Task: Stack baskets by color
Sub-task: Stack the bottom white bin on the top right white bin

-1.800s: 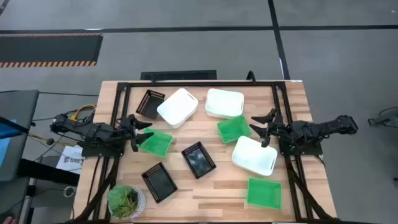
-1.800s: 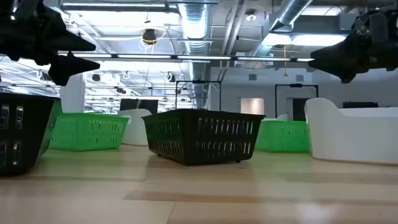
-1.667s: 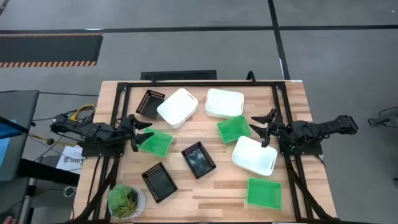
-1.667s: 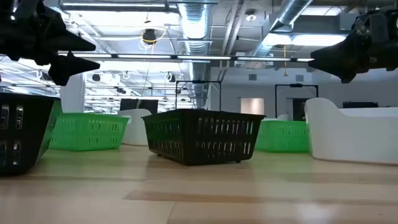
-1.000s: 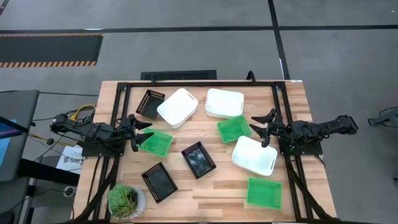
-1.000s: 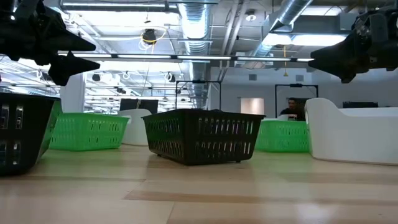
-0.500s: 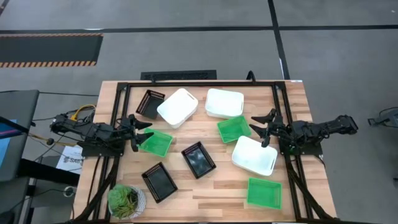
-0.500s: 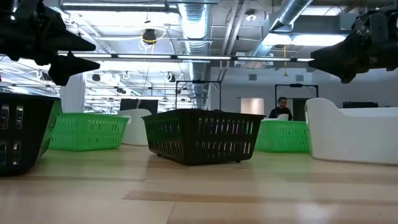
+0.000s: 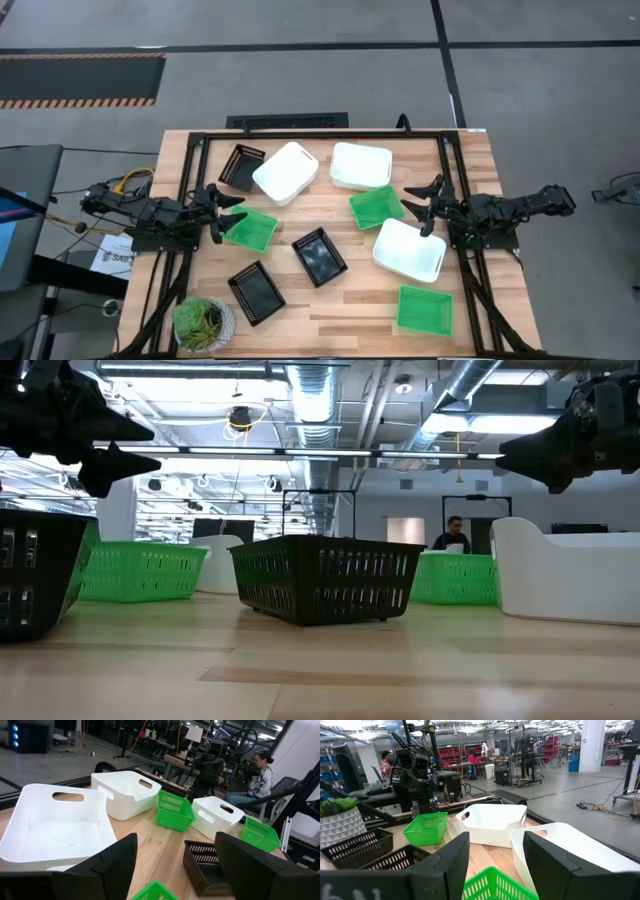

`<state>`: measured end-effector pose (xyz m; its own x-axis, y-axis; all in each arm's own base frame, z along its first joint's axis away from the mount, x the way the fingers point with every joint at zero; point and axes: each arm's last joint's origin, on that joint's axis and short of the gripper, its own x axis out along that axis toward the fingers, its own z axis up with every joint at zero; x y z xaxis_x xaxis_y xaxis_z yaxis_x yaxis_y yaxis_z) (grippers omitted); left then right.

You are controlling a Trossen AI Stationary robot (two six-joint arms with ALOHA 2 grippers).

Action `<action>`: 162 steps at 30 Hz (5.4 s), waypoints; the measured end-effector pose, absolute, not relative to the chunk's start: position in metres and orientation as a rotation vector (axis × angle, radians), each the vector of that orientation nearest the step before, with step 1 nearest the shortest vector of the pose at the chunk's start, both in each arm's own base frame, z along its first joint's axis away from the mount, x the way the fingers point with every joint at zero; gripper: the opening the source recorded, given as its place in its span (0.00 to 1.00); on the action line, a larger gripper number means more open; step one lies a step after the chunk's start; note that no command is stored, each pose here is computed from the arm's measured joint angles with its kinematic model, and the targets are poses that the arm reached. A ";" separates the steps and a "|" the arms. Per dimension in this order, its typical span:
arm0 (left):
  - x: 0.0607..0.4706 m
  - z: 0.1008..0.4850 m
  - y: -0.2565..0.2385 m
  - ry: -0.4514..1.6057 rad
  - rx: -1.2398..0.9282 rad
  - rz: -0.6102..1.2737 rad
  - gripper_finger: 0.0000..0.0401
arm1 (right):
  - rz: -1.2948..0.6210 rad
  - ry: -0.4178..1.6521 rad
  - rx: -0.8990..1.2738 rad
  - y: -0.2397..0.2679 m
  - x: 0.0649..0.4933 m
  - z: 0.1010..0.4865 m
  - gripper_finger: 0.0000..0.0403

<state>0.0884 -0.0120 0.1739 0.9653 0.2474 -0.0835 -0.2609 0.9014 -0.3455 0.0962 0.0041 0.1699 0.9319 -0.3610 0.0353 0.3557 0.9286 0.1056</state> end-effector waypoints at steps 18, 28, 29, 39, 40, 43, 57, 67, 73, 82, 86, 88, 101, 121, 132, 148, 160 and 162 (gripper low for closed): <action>0.088 0.182 -0.009 -0.105 -0.588 0.362 0.64 | -0.337 -0.145 0.351 0.004 0.096 0.175 0.52; 0.086 0.180 -0.006 -0.138 -0.659 0.476 0.64 | -0.322 -0.175 0.630 0.004 0.096 0.173 0.52; 0.086 0.179 -0.005 -0.135 -0.655 0.493 0.64 | -0.324 -0.173 0.629 0.004 0.096 0.173 0.52; 0.085 0.177 -0.003 -0.176 -0.753 0.563 0.64 | -0.296 -0.257 0.708 0.003 0.095 0.185 0.52; 0.085 0.180 -0.003 -0.212 -0.773 0.556 0.64 | -0.273 -0.302 0.714 0.003 0.093 0.195 0.52; 0.084 0.199 -0.003 -0.326 -0.700 0.490 0.64 | -0.196 -0.413 0.641 0.002 0.081 0.234 0.52; 0.089 0.301 -0.007 -0.180 -0.517 0.345 0.64 | -0.591 0.239 0.421 -0.003 0.085 0.322 0.52; 0.084 0.364 0.002 0.064 -0.510 0.576 0.64 | -0.642 0.937 0.486 0.004 0.120 0.338 0.52; 0.081 0.368 0.006 0.121 -0.406 0.586 0.64 | -0.619 1.118 0.418 0.008 0.147 0.323 0.52; 0.104 0.350 -0.002 0.388 -0.434 0.401 0.64 | -0.577 1.300 0.345 0.027 0.171 0.303 0.52; 0.115 0.345 -0.008 0.483 -0.400 0.284 0.64 | -0.571 1.313 0.341 0.034 0.176 0.297 0.52; 0.121 0.343 -0.010 0.503 -0.366 0.280 0.64 | -0.546 1.339 0.344 0.037 0.178 0.289 0.53; 0.134 0.340 -0.012 0.528 -0.372 0.275 0.64 | -0.485 1.396 0.405 0.028 0.170 0.214 0.52; 0.133 0.341 -0.007 0.476 -0.274 0.431 0.64 | -0.445 1.416 0.442 0.018 0.166 0.190 0.04; 0.133 0.341 -0.008 0.478 -0.297 0.420 0.64 | -0.351 1.292 0.420 0.025 0.184 0.252 0.01; 0.133 0.341 -0.007 0.468 -0.300 0.449 0.64 | -0.467 0.908 -0.078 -0.112 0.203 0.369 0.00; 0.133 0.341 -0.007 0.470 -0.295 0.444 0.64 | -0.246 1.105 -0.059 -0.248 0.249 0.336 0.00; 0.133 0.341 -0.007 0.470 -0.298 0.445 0.64 | -0.189 1.149 -0.036 -0.256 0.259 0.328 0.00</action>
<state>0.1334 -0.0069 0.3412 0.7995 0.3412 -0.4944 -0.4752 0.8627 -0.1731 0.2588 -0.2560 0.3280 0.3957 -0.1674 -0.9030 0.1309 0.9835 -0.1250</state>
